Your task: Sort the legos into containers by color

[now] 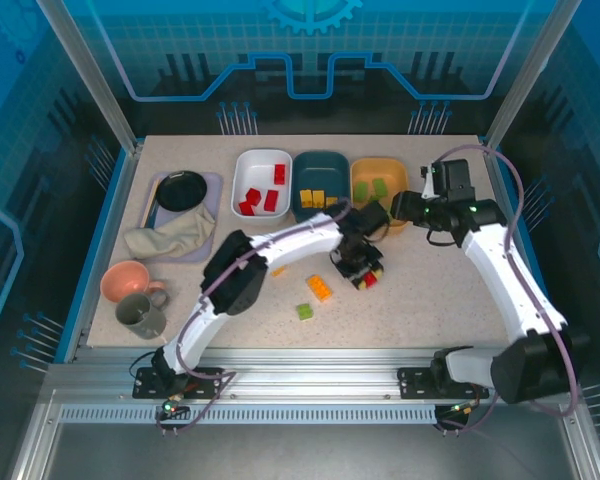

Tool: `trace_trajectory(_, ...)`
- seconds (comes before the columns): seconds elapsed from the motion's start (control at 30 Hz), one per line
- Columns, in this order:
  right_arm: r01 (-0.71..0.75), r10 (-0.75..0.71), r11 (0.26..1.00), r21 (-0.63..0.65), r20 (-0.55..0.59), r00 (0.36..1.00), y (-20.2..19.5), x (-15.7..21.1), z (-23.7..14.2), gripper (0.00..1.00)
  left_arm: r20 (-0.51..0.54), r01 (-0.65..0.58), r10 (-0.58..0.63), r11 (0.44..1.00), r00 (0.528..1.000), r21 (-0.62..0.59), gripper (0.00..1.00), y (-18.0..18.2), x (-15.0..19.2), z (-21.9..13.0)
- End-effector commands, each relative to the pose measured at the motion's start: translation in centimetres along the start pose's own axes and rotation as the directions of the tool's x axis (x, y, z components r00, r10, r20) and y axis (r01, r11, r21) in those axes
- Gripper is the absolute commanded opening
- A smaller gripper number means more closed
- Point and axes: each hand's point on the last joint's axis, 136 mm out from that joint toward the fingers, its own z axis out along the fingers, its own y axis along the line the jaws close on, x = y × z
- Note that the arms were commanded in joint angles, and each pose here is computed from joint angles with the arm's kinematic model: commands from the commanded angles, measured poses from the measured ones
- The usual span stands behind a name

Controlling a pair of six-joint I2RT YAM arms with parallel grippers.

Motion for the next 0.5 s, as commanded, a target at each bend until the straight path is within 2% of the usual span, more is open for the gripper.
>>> trace_trajectory(0.0, 0.050, -0.055, 0.960, -0.276, -0.010, 0.998, 4.7, 1.4, -2.0, 0.63, 0.154, -0.071, 0.063, 0.996, 0.986, 0.047, 0.26, 0.6, -4.2, -7.0)
trace_trajectory(0.1, 0.120, -0.130, 0.886, -0.447, 0.009, 0.991, 8.9, 2.7, -2.8, 0.64, 0.240, -0.099, 0.086, 0.994, 0.967, 0.040, 0.26, 1.7, -8.0, -10.4)
trace_trajectory(0.23, 0.118, -0.152, 0.811, -0.573, -0.012, 0.988, 12.7, 4.4, -1.9, 0.65, 0.340, -0.115, 0.105, 0.993, 0.934, 0.009, 0.26, 3.3, -14.0, -14.0)
trace_trajectory(0.47, 0.099, -0.168, 0.782, -0.615, -0.055, 0.984, 16.3, 4.9, 1.0, 0.65, 0.526, -0.107, 0.094, 0.994, 0.845, -0.005, 0.28, 4.6, -25.0, -18.8)
